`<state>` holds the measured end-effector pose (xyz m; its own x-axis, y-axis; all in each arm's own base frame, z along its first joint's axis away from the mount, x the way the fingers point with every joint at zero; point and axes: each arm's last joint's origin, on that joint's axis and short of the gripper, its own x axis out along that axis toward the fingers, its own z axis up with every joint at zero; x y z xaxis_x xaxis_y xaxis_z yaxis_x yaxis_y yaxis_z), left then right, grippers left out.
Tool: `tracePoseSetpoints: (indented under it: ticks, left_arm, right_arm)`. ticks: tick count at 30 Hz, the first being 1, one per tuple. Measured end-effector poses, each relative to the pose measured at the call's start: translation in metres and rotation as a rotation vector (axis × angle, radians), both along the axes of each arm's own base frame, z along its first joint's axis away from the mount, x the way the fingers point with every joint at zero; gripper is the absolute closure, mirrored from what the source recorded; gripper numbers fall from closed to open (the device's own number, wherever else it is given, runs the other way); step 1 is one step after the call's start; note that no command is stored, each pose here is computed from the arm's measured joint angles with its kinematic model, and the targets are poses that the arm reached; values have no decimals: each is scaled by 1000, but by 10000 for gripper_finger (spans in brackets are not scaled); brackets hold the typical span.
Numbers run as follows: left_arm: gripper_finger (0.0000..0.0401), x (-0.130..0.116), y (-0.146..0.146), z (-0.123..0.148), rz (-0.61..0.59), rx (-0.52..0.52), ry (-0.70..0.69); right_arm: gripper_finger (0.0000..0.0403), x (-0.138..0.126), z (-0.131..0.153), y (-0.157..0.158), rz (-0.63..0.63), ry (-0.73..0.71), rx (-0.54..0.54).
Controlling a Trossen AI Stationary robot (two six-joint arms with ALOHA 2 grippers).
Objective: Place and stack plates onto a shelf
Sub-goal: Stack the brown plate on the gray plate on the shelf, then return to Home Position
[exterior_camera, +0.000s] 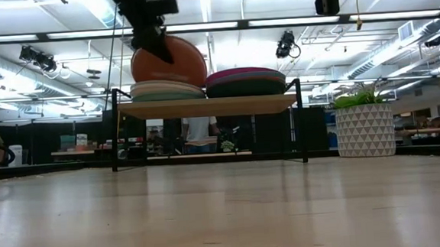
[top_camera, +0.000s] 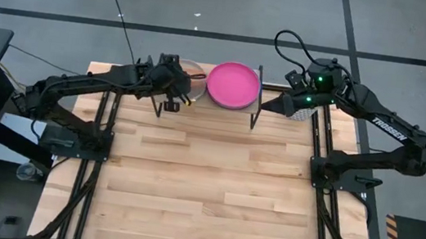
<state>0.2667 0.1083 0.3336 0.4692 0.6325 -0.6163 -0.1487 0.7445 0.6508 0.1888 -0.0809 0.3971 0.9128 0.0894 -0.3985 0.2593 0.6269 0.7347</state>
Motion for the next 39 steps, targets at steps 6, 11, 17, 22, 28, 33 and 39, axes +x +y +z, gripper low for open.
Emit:
tracePoseSetpoints:
  ticks: [6, 11, 17, 22, 28, 33, 39]
  left_arm:
    - [239, -10, 3, 3, 32, -151, -94]
    - [194, -15, 0, 7, 27, -340, -206]
    - [190, -18, 3, 7, 93, -442, -271]
    - [200, -25, 9, 21, 98, -611, -470]
    - [217, -39, 7, 35, 86, -920, -636]
    - [244, -54, -23, 56, 3, -807, -801]
    - [264, -68, -46, 45, -33, -727, -964]
  right_arm:
    - [264, 0, 0, 1, 2, 1, -1]
    - [264, 0, 0, 1, 2, 1, -1]
    - [264, 1, 1, 1, 1, -5, -1]
    - [264, 1, 1, 1, 1, -5, -2]
    - [264, -5, 4, 2, 18, -22, -140]
    - [264, -23, 12, 5, -19, -70, -312]
    - [264, -30, -11, 1, -12, -136, -352]
